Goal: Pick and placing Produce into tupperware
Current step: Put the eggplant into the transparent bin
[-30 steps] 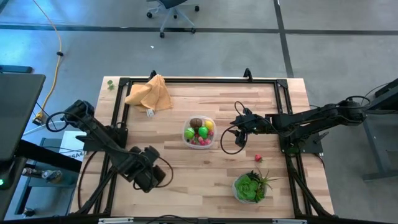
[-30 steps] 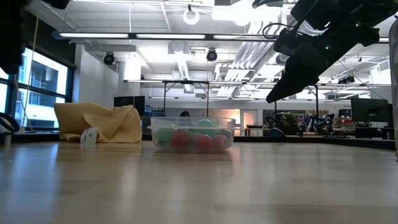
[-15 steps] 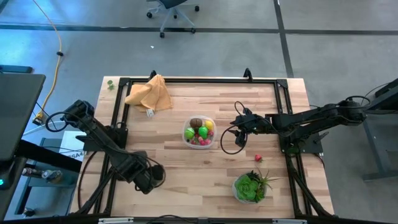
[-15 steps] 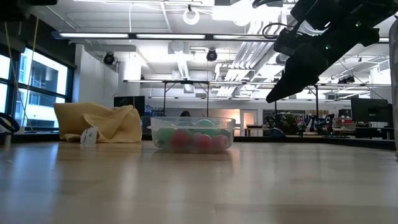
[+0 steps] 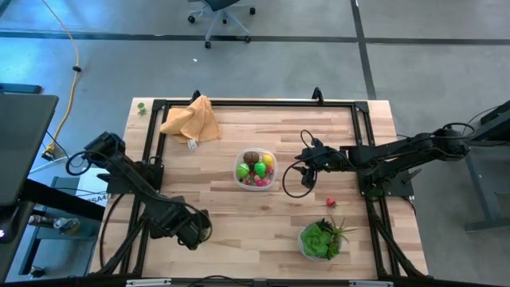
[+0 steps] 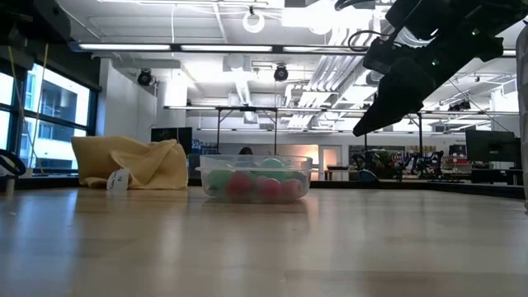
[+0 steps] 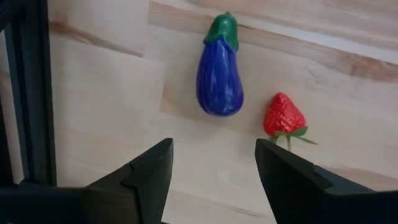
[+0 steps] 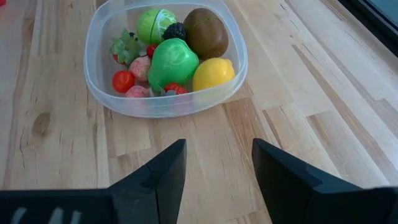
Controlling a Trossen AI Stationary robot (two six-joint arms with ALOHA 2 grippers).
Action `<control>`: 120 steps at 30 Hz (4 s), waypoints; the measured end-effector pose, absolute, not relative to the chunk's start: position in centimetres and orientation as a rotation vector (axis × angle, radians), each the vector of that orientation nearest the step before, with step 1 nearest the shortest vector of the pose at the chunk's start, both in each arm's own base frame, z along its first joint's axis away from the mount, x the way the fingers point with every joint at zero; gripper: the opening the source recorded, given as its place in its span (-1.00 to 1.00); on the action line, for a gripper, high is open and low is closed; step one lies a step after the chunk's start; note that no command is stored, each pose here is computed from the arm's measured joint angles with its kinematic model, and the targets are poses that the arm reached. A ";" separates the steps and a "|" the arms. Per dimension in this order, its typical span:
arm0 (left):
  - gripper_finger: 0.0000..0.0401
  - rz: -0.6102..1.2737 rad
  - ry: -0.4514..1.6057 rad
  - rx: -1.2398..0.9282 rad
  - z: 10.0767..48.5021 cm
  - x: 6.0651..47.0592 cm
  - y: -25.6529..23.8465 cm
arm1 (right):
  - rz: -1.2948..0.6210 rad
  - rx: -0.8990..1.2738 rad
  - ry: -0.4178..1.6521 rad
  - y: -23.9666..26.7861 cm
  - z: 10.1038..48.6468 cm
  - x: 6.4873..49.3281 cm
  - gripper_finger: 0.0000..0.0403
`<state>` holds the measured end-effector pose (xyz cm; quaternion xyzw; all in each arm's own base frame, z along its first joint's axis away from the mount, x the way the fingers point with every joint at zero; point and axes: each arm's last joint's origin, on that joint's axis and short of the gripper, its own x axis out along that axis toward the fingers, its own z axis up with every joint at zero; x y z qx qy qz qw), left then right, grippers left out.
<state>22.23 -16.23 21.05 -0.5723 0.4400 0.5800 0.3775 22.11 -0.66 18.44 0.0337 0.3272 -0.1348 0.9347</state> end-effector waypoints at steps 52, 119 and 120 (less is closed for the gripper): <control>0.34 1.499 1.088 -1.504 15.7 21.4 -14.1 | -0.276 0.069 0.669 -0.7 18.4 22.1 -0.13; -0.16 1.604 1.010 -1.540 14.3 21.4 -15.2 | -0.277 0.068 0.675 -0.7 18.4 22.1 -0.13; -0.17 1.604 1.010 -1.540 14.3 21.4 -15.2 | -0.277 0.069 0.674 -0.7 18.4 22.1 -0.13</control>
